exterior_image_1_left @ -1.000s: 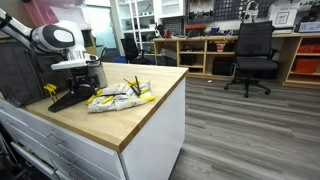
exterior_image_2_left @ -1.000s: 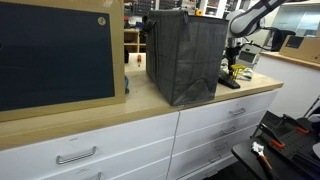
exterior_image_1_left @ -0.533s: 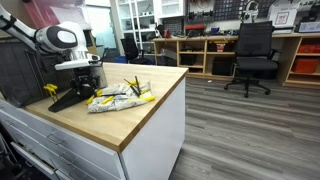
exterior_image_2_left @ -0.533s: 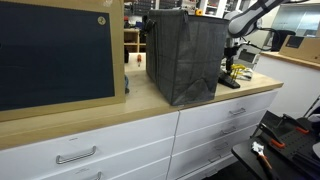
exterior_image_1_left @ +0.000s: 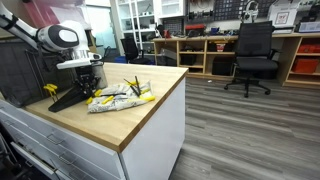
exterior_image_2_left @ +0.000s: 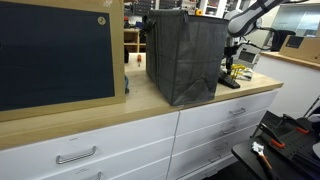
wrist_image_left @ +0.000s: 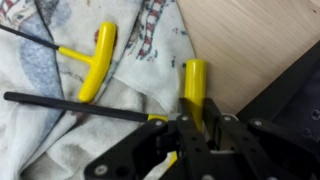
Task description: Pick up one yellow object from the right and put it in the silver tin
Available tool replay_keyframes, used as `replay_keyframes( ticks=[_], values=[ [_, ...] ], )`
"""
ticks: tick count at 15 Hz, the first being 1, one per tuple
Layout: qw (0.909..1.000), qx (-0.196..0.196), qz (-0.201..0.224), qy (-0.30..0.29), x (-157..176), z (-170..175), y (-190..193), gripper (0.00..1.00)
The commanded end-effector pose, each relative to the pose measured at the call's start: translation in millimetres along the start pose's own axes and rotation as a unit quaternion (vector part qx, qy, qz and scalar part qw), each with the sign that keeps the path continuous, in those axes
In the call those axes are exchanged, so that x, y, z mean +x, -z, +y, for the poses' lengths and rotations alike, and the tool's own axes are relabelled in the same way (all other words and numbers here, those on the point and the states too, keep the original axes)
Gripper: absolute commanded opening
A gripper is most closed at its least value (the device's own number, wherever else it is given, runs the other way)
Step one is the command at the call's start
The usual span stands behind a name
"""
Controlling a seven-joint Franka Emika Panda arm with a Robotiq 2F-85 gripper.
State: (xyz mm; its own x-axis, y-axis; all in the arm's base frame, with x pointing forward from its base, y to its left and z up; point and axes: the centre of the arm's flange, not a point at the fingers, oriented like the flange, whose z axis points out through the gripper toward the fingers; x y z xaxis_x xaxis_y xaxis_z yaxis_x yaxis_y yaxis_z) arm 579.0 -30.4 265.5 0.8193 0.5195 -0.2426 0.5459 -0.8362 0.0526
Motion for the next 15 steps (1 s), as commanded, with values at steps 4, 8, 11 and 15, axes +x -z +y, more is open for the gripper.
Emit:
replay_keyframes(
  ticks=[4,8,11,15],
  values=[
    [0.9997,0.01,0.0,-0.024,-8.2,12.9,6.9,0.05],
    [0.9984,0.031,0.008,-0.046,-23.0,24.2,15.5,0.05],
    [0.9962,0.045,0.027,-0.07,-33.8,35.0,26.4,0.05],
    [0.9903,0.062,0.063,-0.107,-40.3,47.2,52.0,0.05]
  ],
)
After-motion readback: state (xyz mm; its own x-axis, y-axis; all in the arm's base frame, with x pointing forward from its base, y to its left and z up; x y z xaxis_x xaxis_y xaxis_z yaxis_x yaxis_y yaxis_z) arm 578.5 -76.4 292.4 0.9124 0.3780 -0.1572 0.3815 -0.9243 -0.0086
